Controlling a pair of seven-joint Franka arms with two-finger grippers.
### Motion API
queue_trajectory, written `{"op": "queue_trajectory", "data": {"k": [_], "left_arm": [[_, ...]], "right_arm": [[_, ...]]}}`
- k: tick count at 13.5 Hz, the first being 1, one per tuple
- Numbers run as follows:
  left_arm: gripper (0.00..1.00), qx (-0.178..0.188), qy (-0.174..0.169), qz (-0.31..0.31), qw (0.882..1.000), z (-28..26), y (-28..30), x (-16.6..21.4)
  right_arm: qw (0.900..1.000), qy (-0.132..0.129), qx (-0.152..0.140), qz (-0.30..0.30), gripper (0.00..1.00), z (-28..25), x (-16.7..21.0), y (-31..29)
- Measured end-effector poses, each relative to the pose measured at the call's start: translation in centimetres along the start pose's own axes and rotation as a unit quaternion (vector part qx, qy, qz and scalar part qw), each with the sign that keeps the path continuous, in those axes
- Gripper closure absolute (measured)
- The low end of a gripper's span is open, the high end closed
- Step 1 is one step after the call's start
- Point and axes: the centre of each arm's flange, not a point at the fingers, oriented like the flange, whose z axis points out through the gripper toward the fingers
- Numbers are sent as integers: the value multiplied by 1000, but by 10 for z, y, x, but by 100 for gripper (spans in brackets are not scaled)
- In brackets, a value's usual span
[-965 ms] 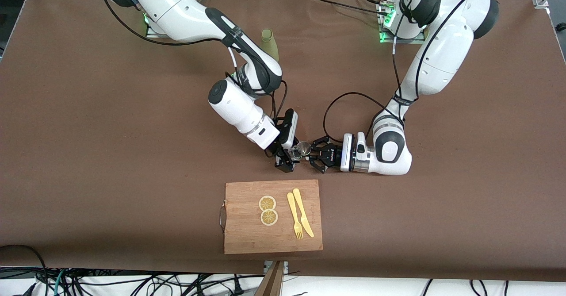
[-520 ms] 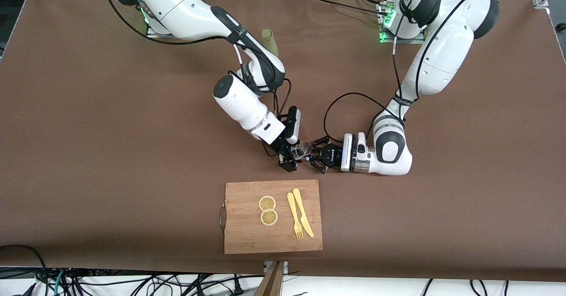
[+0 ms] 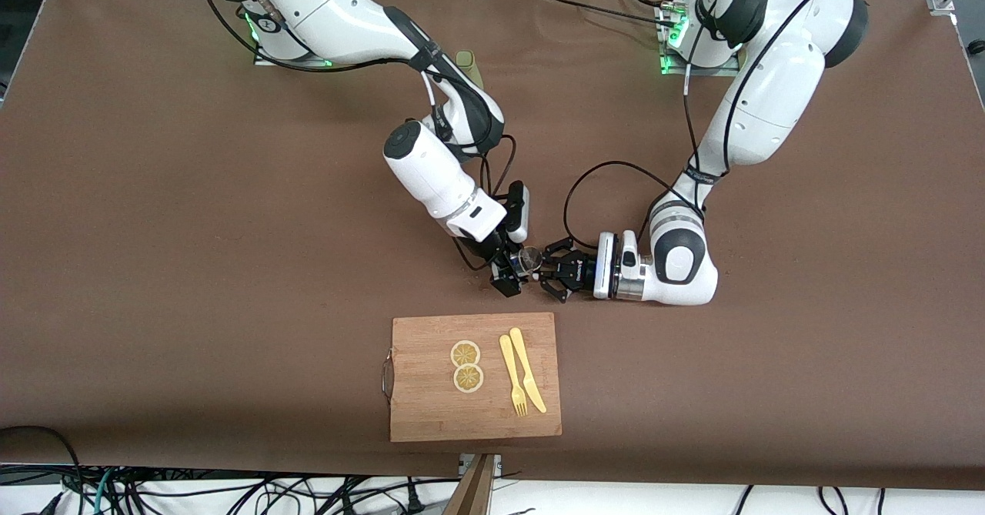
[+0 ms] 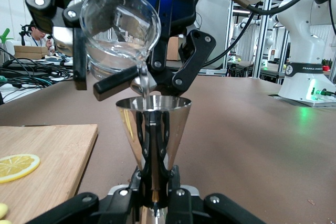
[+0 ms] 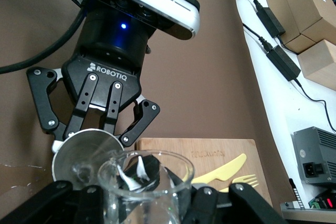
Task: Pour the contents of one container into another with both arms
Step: 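Tilt the glass cup with the right gripper over the jigger, then tilt the glass cup upright and carry both cups back apart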
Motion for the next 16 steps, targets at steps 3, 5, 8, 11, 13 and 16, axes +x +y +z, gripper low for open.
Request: {"op": "queue_trajectory", "data": {"k": [3,5,8,11,13,16], "left_arm": [[79,0,0,0,1000,0,0,0],[79,1,-1,0,1000,-1,0,0],[79,1,-2,0,1000,-2,-1,-1],[79,2,-3,2,1000,-4,-1,-1],[79,6,-5,8,1000,-9,-3,-2],[79,24,-4,28,999,-47,-14,-4]], "right_arm": [[1000,-1,-1,6,85,0,-1,1],[999,-1,-2,38,85,0,-2,1],[996,3,-15,90,85,-2,-2,3],[990,7,-23,137,85,-11,1,5],[984,10,-24,176,85,-17,5,7],[970,12,-27,241,85,-22,3,12]]}}
